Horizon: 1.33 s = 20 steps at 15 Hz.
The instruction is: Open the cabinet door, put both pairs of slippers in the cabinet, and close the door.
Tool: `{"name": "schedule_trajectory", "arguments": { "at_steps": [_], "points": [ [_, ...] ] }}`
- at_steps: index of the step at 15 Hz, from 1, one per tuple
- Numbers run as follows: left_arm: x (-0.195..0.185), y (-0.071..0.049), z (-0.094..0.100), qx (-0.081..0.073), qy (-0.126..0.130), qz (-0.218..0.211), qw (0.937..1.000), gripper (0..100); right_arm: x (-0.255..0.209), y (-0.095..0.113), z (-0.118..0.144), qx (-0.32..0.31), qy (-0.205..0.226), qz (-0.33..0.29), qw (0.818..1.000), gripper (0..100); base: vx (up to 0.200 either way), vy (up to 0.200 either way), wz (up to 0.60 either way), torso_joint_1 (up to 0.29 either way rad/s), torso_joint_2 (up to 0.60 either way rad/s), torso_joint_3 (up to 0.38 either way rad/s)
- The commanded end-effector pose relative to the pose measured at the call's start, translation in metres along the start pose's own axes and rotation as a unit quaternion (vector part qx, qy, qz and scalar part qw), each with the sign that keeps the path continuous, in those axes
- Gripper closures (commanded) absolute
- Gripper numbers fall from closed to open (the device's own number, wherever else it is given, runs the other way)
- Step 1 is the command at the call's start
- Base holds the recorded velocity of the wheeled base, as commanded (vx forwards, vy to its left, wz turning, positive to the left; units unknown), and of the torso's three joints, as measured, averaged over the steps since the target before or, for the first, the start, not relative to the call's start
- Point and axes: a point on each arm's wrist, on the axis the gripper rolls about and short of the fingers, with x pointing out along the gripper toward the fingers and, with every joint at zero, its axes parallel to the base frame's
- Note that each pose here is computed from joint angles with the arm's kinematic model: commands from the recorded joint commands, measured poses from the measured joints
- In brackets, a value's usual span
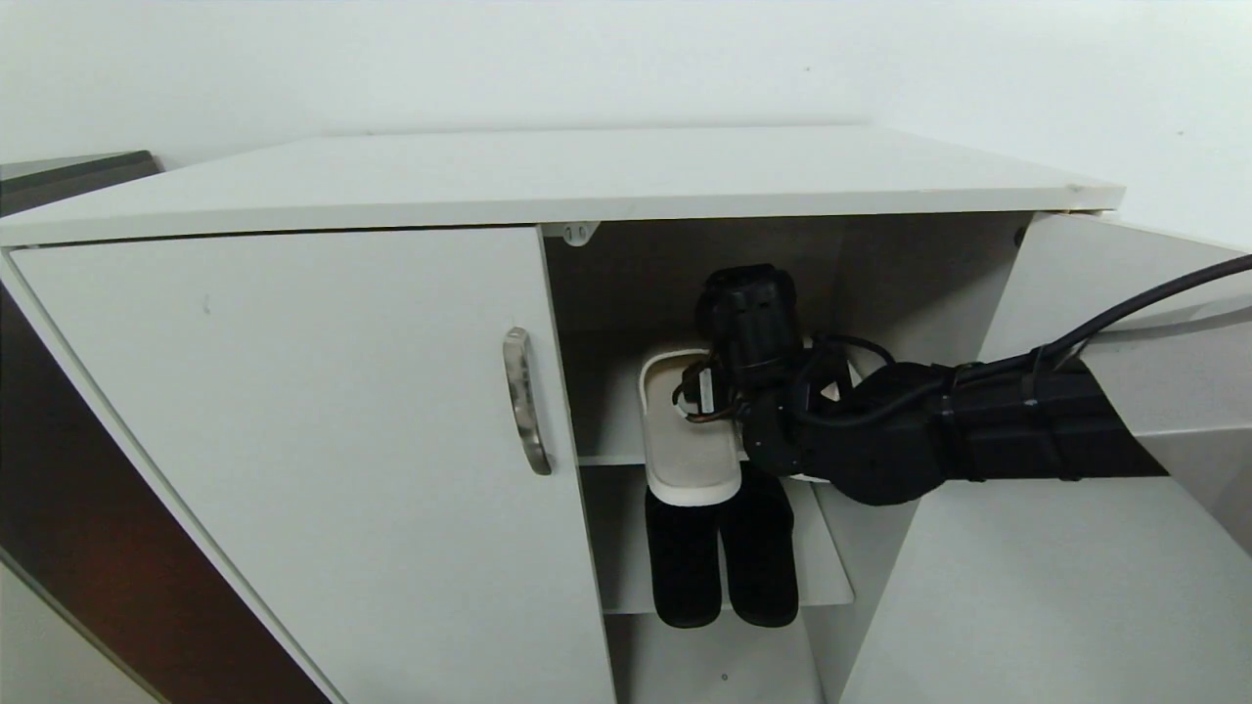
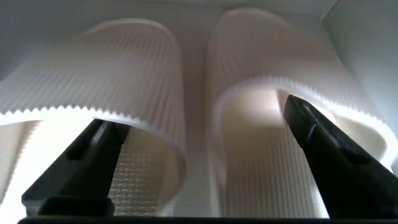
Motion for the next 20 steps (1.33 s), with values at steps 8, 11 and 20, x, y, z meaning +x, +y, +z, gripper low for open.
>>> {"name": "schedule_trajectory", "arguments": {
  "at_steps": [8,11,20],
  "points": [
    [0.0,0.0,0.0,0.0,0.0,0.0,1.0,100,-0.09,-0.014,-0.015,0.009,-0.024,0.072,0.997,0,0.0,0.0,0.0,0.0,0.0,0.0],
    [0.0,0.0,0.0,0.0,0.0,0.0,1.0,100,-0.109,-0.031,-0.034,0.02,-0.043,0.092,0.995,0,0.0,0.0,0.0,0.0,0.0,0.0],
    [0.0,0.0,0.0,0.0,0.0,0.001,1.0,100,-0.115,-0.029,-0.038,0.003,-0.042,0.109,0.993,100,0.0,0.0,0.0,0.0,0.0,0.0]
  ]
}}
